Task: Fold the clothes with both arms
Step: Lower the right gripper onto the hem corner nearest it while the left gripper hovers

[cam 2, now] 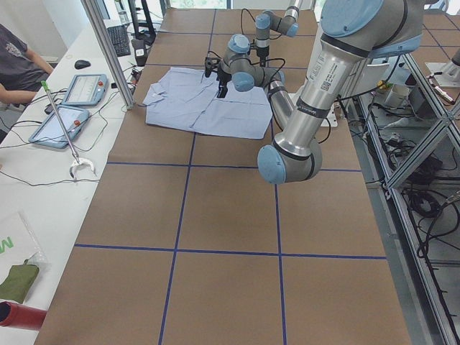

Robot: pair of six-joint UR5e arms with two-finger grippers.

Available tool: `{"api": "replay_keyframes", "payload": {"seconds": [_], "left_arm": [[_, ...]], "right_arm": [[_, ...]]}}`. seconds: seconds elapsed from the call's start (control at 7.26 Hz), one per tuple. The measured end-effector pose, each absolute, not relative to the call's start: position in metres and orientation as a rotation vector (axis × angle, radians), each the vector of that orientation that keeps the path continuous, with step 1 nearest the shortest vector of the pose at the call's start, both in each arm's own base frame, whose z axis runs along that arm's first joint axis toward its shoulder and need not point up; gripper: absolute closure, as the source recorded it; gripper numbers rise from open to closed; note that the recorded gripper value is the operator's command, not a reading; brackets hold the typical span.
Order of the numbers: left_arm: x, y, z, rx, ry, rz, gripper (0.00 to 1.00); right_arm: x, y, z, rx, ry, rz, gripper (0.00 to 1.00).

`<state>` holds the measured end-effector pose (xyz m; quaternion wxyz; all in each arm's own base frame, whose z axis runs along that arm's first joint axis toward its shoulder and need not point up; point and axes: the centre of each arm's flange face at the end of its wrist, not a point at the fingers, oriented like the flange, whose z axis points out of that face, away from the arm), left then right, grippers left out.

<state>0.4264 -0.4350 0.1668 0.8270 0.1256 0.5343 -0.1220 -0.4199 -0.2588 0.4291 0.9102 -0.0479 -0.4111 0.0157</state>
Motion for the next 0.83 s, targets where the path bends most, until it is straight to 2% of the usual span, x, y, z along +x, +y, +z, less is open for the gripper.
{"api": "replay_keyframes", "payload": {"seconds": [0.28,0.41,0.69,0.83], "left_arm": [[0.4258,-0.4346,0.1666,0.267,1.136,-0.260,0.00],[0.4257,-0.4345,0.1668,0.267,1.136,-0.260,0.00],[0.4253,-0.4343,0.1668,0.268,1.136,-0.261,0.00],[0.4252,-0.4343,0.1666,0.268,1.136,-0.261,0.00]], "right_arm": [[-0.4203,-0.2582,0.4290,-0.103,-0.849,0.030,0.43],[-0.4204,-0.2580,0.4292,-0.106,-0.849,0.029,0.50],[-0.4219,-0.2577,0.4334,-0.112,-0.840,0.029,0.50],[-0.4225,-0.2577,0.4352,-0.114,-0.837,0.029,0.53]]}}
